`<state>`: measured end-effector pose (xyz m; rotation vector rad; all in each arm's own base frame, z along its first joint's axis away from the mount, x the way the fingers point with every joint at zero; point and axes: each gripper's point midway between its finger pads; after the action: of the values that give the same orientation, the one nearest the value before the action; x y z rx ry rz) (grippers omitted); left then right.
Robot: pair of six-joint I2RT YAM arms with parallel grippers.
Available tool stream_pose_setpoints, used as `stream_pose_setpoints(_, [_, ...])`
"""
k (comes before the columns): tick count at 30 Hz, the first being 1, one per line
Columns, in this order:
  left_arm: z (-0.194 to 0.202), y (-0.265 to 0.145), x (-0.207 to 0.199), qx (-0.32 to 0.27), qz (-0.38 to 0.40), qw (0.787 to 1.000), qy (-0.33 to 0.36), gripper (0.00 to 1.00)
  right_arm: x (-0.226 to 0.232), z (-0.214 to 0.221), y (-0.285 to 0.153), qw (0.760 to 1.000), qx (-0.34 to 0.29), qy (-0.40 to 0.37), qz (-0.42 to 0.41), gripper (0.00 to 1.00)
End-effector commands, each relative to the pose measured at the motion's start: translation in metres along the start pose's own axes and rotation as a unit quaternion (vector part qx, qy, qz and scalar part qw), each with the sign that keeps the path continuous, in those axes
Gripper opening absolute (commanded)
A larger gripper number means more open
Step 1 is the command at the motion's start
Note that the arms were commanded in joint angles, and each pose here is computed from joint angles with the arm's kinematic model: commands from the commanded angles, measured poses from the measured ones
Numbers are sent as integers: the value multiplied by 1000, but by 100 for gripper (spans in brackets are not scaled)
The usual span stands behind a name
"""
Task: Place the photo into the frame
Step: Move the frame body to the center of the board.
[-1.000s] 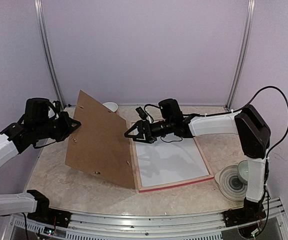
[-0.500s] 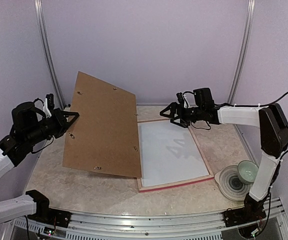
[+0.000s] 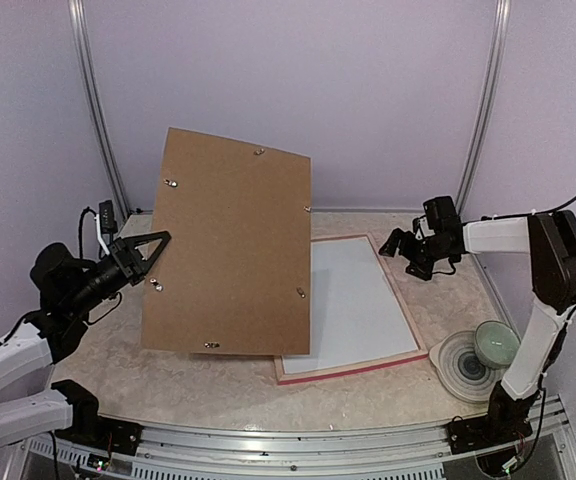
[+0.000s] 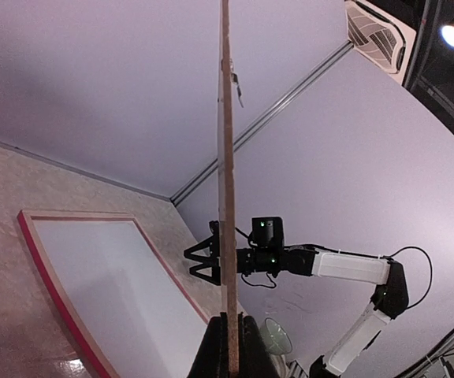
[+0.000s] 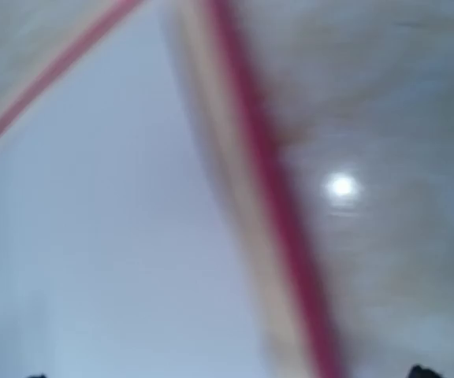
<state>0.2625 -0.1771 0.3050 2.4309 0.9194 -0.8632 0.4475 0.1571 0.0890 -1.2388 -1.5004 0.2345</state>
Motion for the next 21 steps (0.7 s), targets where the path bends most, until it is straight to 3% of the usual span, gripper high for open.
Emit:
stream_pose_setpoints(1, [-33, -15, -52, -88, 133, 987, 16, 0, -20, -2, 0, 1000, -5, 16, 27, 99])
stream_pose_setpoints(21, [-3, 1, -37, -86, 136, 986, -36, 0, -6, 32, 19, 995, 68, 18, -66, 99])
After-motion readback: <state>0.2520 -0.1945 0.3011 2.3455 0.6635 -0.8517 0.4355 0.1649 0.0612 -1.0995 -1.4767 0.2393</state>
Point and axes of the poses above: each gripper's point midway between its finger pads, its own y axis out along the fingers, its own x axis along the line the jaws close on, z = x × y, and after that the axes turned 5 degrees about y, right-handed
